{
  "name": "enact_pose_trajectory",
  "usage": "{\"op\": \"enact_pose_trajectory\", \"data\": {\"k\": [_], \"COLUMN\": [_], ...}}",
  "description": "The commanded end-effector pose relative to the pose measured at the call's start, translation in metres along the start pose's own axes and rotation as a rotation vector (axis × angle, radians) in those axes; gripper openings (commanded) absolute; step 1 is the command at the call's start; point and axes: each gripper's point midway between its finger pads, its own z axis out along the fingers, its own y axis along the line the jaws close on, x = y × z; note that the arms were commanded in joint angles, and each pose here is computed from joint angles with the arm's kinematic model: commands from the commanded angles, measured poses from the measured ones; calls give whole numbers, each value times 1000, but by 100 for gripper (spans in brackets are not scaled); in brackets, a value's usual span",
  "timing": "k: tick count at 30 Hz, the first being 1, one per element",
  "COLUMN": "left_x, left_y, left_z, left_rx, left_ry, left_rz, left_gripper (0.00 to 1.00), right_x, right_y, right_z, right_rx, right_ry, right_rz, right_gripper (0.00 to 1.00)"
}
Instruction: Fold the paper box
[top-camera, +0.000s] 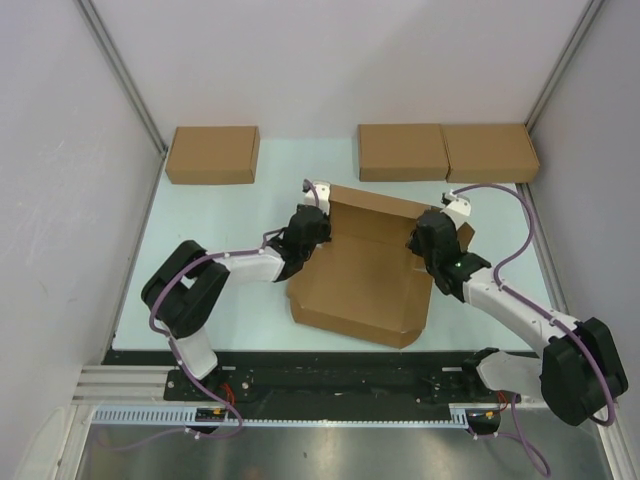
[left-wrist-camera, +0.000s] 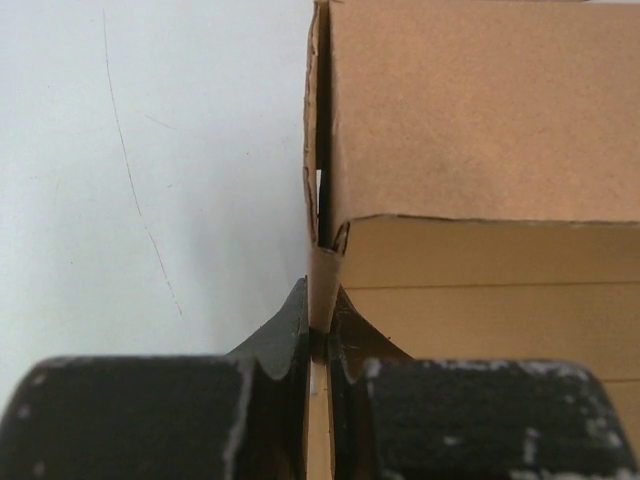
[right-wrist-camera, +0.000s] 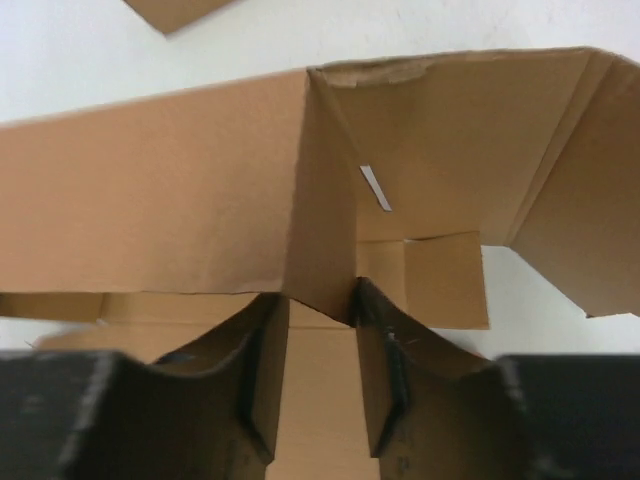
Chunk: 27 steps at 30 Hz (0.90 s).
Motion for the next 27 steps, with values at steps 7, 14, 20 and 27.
{"op": "enact_pose_trajectory", "data": {"k": [7,14,20,27], "left_x": [0,17,17,22], "left_y": [-6,1,-9,-13], "left_z": [-11,-15,-18,-23], "left_rx": [-18,-103,-96,-86], "left_ry": [34,123,163,159], "left_rz": [-67,-89,-104,-86], "left_gripper": [1,1,1,1], "right_x": [-25,3,31,48], "right_y": [-31,-70,-78,-80], "right_z": [-49,-60,-50,-33], "right_rx": [49,113,99,131], "right_ry": [-37,-10,28,47], "right_rz": [-62,-138,-91,-47], "right_gripper": [53,52,51,50]}}
